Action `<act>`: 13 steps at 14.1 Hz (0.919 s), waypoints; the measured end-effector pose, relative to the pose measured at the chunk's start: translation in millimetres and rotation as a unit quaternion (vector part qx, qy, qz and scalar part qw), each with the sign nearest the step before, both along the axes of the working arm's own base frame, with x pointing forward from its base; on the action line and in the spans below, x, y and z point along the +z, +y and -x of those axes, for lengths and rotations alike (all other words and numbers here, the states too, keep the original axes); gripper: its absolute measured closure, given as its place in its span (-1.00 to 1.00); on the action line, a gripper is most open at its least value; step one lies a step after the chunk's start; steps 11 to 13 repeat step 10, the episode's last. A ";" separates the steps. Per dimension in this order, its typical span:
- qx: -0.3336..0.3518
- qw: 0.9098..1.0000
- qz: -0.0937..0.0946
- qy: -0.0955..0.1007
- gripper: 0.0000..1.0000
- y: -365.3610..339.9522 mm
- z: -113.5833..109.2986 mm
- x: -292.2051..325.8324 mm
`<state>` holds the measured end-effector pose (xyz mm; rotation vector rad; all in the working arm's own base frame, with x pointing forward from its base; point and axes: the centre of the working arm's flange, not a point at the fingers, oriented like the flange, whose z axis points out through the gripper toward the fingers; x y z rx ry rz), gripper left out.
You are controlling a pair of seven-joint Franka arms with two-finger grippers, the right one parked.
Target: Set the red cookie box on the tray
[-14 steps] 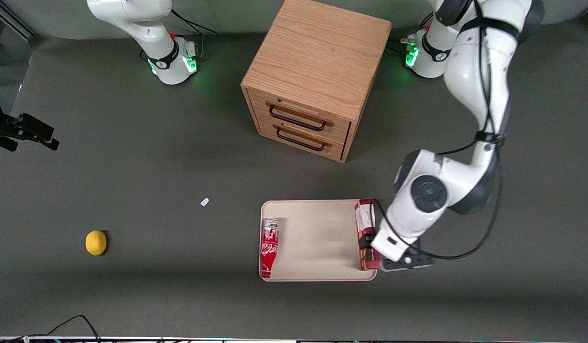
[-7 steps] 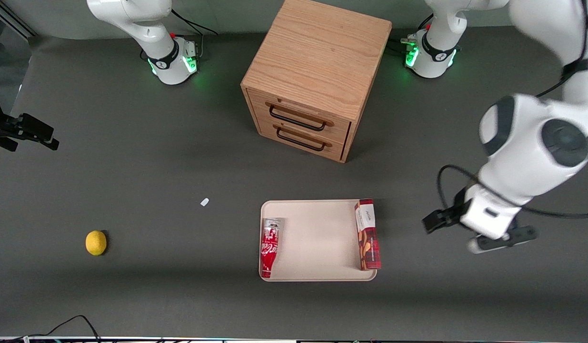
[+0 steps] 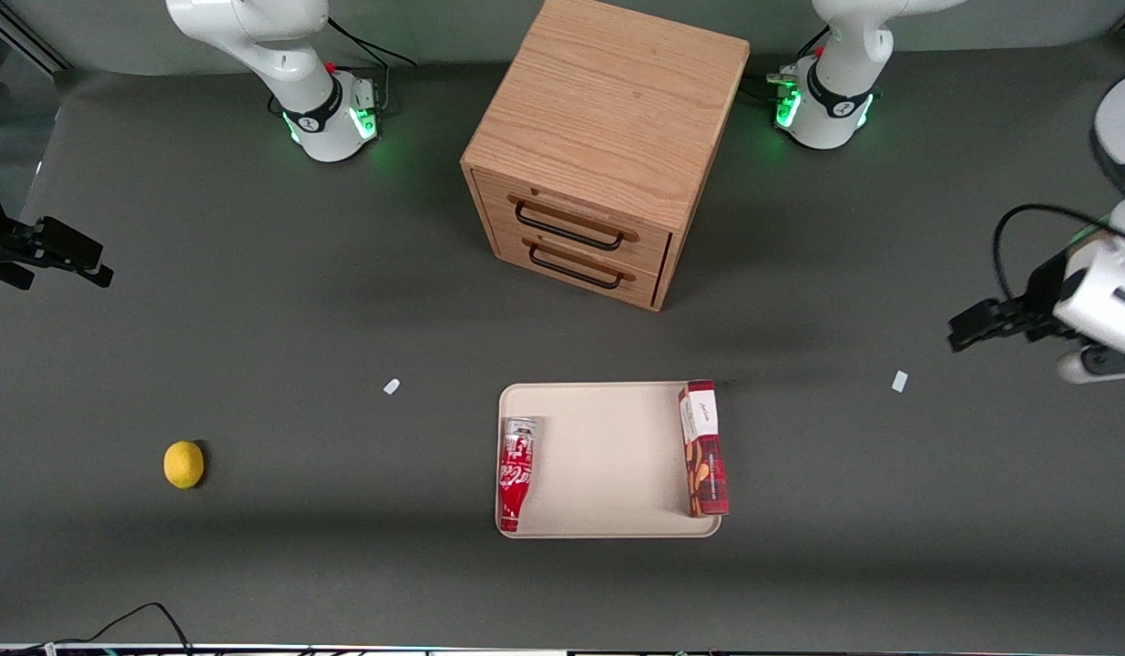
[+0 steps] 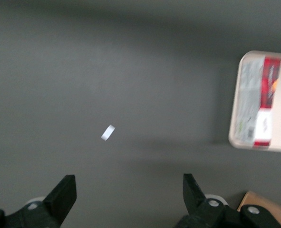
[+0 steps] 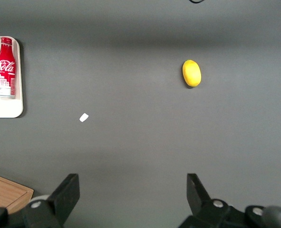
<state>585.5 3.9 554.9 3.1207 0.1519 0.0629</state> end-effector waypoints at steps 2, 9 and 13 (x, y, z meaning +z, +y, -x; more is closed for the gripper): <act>-0.019 1.000 -0.006 0.009 -1.00 11.4 23.8 25.8; -0.077 0.997 -0.020 0.008 -1.00 9.2 85.9 97.4; -0.078 0.997 -0.020 0.011 -1.00 9.1 87.7 98.4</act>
